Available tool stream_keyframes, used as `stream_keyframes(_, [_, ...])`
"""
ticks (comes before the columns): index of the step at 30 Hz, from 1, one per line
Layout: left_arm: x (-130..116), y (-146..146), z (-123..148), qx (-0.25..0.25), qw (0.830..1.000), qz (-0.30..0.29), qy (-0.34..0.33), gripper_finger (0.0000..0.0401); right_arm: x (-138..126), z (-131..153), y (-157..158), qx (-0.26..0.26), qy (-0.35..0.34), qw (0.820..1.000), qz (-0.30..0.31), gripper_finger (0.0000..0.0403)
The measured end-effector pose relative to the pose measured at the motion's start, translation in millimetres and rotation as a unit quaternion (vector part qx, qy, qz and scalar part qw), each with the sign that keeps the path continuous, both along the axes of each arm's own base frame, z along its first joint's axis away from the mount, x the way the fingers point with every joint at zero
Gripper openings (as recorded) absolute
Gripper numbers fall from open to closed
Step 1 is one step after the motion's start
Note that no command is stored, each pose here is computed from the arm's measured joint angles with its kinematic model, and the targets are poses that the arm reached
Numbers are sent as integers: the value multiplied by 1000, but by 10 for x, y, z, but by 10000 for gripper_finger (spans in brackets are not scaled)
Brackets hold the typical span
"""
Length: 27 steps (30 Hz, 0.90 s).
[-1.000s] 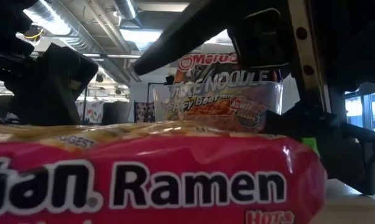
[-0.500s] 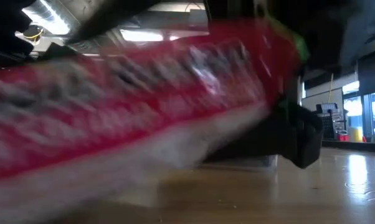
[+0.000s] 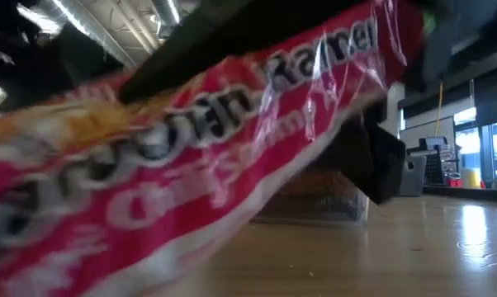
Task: Sort Maruchan noodles
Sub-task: Put the bottom green noodle pack into the black bin
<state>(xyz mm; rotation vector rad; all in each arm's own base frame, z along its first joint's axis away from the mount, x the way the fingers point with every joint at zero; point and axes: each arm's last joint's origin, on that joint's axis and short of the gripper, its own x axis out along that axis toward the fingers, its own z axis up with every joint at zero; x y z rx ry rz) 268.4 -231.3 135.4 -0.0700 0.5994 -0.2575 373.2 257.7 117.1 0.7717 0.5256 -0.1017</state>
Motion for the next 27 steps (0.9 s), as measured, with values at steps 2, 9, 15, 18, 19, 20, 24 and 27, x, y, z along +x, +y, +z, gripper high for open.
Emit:
stream_keyframes(2, [-29, 16, 112, -19, 1000, -4, 6, 218, -2, 26, 12, -14, -6, 1000, 11, 128])
stream_keyframes(9, [-217, 73, 535, -56, 998, 9, 4, 218, -146, 246, 112, -92, -18, 994, 64, 116])
stream_keyframes(15, [-200, 175, 796, -105, 993, 33, -36, 221, -371, 745, 101, -187, -37, 980, 54, 119])
stream_keyframes(18, [-128, 292, 877, -127, 989, 58, -48, 236, -480, 1009, 12, -242, -39, 968, 42, 113])
stream_keyframes(19, [-93, 335, 899, -134, 987, 67, -55, 243, -528, 1099, -15, -260, -40, 964, 36, 113])
stream_keyframes(20, [-56, 373, 918, -140, 986, 72, -62, 250, -570, 1197, -57, -274, -41, 960, 32, 114])
stream_keyframes(24, [77, 535, 959, -146, 981, 91, -84, 262, -772, 1459, -240, -312, -7, 949, 36, 118])
stream_keyframes(27, [172, 688, 967, -119, 981, 119, -101, 263, -933, 1681, -383, -347, -4, 938, 7, 114])
